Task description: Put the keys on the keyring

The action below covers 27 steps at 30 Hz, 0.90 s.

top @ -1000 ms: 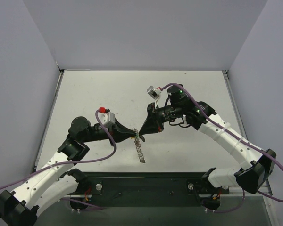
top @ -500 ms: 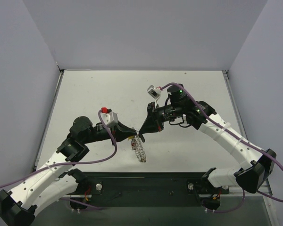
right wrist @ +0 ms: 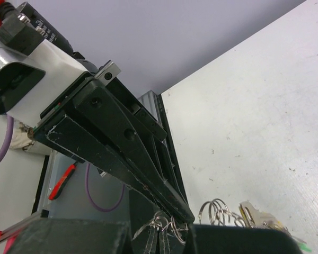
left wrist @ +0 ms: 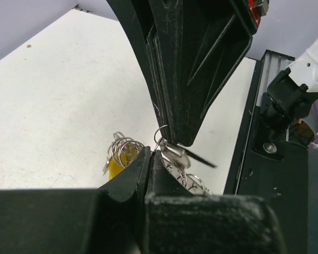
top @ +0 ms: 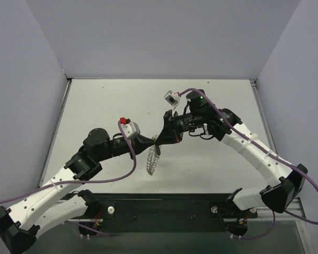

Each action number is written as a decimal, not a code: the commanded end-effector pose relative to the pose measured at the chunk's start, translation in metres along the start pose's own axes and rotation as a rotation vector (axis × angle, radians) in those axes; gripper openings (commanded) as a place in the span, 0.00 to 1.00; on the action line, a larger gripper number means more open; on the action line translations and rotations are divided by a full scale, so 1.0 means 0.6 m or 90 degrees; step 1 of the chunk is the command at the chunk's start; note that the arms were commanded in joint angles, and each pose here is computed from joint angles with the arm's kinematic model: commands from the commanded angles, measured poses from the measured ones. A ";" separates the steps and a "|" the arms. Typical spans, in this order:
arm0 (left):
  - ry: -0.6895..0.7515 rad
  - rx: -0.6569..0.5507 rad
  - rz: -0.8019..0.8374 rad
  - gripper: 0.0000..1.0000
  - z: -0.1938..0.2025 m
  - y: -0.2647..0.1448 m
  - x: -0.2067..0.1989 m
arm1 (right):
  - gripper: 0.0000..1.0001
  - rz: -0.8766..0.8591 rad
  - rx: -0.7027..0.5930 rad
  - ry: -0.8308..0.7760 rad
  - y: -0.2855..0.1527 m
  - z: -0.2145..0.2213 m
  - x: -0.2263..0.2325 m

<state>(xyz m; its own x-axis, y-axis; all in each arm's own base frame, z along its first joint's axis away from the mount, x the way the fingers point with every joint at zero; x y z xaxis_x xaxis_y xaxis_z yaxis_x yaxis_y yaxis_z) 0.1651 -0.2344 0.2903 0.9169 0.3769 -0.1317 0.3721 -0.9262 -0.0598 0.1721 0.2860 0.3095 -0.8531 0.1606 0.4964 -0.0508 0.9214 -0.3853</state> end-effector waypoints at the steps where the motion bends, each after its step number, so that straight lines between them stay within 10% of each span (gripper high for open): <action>1: 0.049 -0.056 -0.078 0.00 -0.062 0.009 0.022 | 0.00 -0.084 -0.021 -0.042 -0.002 -0.038 0.052; 14: 0.085 -0.134 -0.077 0.00 -0.082 0.014 0.014 | 0.02 -0.068 -0.030 -0.063 -0.011 -0.060 0.060; 27: 0.082 -0.151 -0.086 0.00 -0.076 0.007 0.015 | 0.37 0.029 -0.036 -0.104 -0.038 -0.052 0.049</action>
<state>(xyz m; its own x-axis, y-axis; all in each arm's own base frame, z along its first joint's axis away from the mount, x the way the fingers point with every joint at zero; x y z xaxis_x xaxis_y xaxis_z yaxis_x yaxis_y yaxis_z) 0.1782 -0.2390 0.3023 0.8776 0.4779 -0.0379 0.4789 -0.8776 0.0223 0.1776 0.2906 0.3301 -0.8872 0.1783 0.4254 -0.0078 0.9164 -0.4003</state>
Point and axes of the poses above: each gripper's point midway between its finger pads, its own y axis out along the fingers, its own x axis along the line the jaws close on, z = x × y, the point moved 4 cm from there along -y, back along the fingers, and after that the axes turned 3 degrees about -y, right-handed, at the moved point
